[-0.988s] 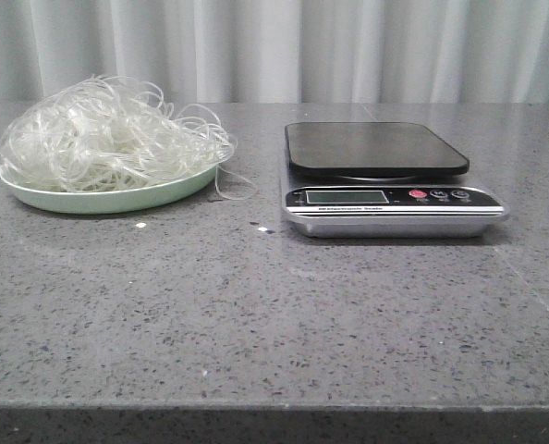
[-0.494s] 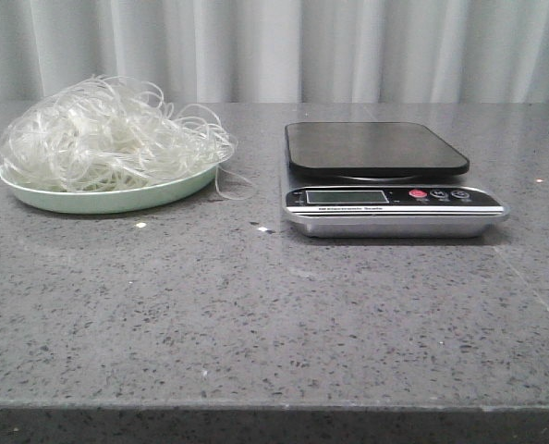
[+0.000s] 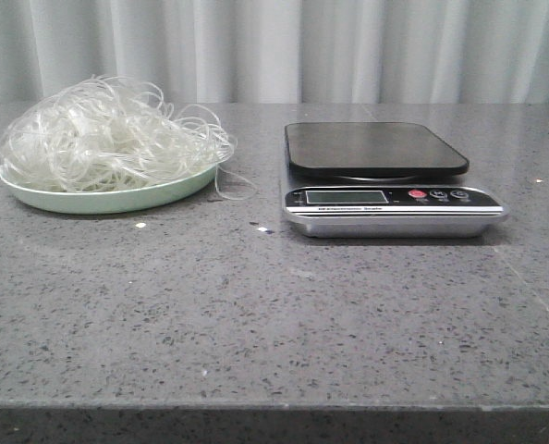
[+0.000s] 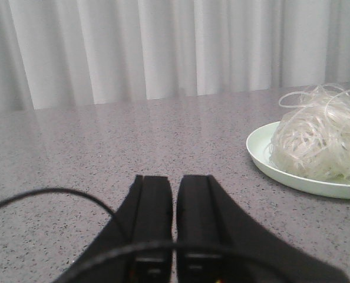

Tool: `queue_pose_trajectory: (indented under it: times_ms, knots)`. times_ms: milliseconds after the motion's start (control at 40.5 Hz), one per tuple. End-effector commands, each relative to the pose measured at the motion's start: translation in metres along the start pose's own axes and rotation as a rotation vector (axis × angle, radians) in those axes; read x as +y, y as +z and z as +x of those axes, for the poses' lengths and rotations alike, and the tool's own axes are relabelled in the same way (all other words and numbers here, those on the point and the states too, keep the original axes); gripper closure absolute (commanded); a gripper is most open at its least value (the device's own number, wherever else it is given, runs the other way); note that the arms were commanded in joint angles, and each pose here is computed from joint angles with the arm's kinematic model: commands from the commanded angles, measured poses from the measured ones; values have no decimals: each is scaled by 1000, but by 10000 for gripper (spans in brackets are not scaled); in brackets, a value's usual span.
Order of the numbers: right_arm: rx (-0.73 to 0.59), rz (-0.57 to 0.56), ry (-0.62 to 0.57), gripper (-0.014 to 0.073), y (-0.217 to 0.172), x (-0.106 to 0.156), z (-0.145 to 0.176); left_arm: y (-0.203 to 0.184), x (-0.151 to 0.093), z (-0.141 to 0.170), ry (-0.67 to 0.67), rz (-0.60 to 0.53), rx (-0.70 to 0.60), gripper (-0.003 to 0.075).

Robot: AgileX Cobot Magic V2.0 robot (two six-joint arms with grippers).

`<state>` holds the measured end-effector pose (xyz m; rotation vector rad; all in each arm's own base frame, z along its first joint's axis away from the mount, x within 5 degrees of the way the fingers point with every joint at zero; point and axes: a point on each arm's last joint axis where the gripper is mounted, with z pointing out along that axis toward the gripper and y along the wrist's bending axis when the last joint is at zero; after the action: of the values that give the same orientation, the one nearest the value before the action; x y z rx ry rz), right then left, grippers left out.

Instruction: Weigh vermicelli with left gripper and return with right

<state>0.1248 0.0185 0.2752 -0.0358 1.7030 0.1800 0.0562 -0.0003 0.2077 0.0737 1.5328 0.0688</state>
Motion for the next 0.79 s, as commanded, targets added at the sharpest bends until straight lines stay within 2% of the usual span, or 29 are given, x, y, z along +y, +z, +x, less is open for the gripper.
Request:
queue_pose_trajectory:
  times_ms: [0,247,544,766]
  knots:
    - [-119,22,-6,444,-4,-1,-19,-2,1,-6,-14,-6,-92,575]
    - [-180,26,-4,444,-11,-2,-25,-2,1,-6,-14,-6,-92,575]
    - [-127,-2,-38,444,-21,0,-20,-2,1,-6,-14,-5,-90,575]
    - [-154,105,-13,444,-38,-10,-16,-2,1,-6,-14,-5,-90,575]
